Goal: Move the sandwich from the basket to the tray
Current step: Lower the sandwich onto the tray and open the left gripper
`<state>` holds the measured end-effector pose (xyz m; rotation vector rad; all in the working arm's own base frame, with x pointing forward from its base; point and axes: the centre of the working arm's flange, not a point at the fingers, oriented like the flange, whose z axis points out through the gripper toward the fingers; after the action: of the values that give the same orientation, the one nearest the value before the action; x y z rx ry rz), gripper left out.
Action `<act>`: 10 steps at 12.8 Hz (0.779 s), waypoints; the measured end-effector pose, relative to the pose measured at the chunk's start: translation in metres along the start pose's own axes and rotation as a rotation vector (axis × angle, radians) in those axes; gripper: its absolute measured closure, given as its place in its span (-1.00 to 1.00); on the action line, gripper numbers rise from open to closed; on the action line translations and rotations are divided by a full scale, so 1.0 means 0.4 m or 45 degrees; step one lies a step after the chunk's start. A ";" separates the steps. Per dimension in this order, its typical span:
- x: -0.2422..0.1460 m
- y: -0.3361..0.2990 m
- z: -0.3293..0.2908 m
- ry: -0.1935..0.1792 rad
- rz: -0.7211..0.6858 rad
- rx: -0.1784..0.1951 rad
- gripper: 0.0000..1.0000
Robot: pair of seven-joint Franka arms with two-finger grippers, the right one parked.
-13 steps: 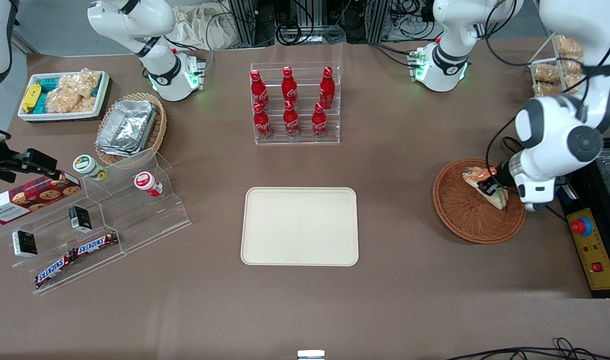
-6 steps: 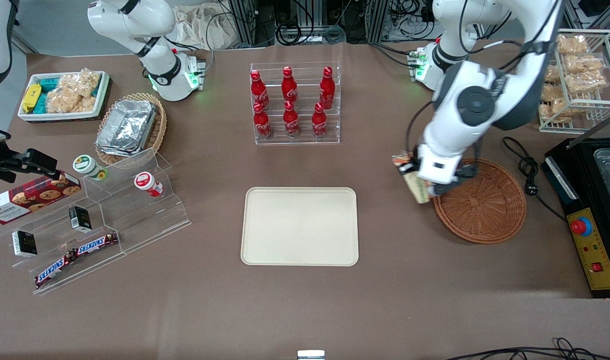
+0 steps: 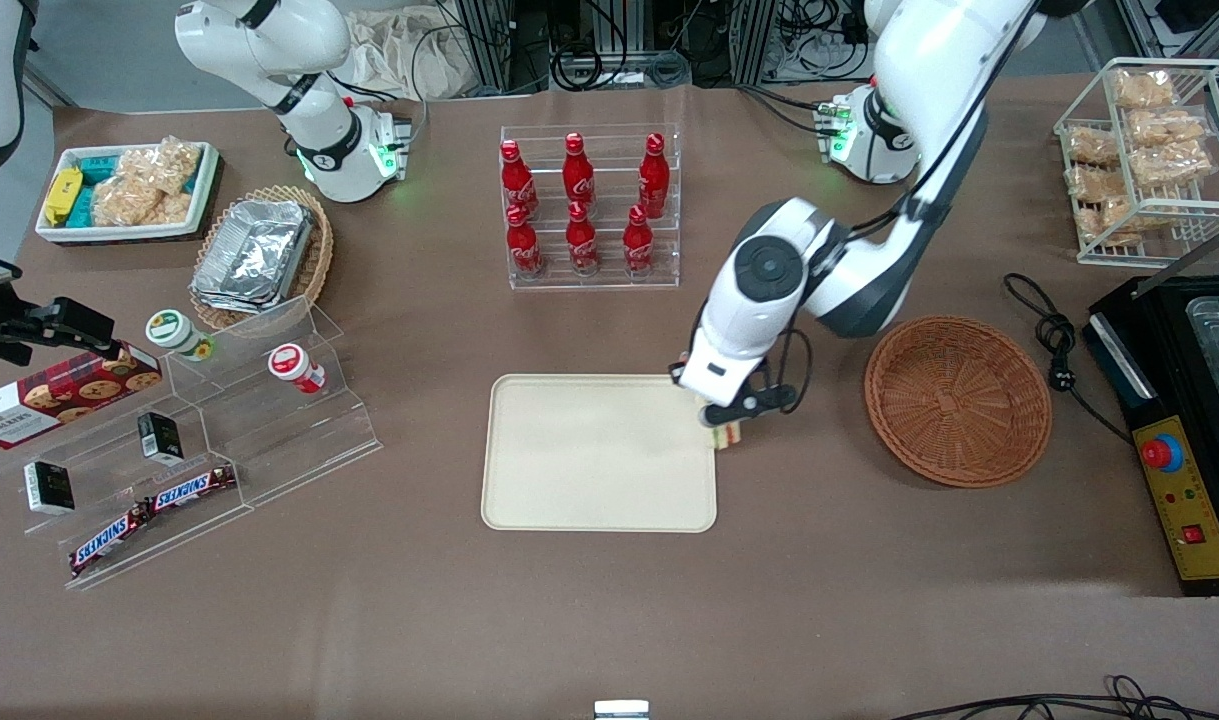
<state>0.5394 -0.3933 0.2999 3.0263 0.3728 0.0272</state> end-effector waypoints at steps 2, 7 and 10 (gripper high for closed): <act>0.002 0.036 0.069 0.050 0.071 -0.012 0.59; 0.024 0.033 0.151 0.153 0.180 -0.013 0.45; 0.063 0.040 0.095 0.204 0.056 -0.067 -0.21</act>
<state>0.5688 -0.4061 0.2636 2.9879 0.3119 0.2794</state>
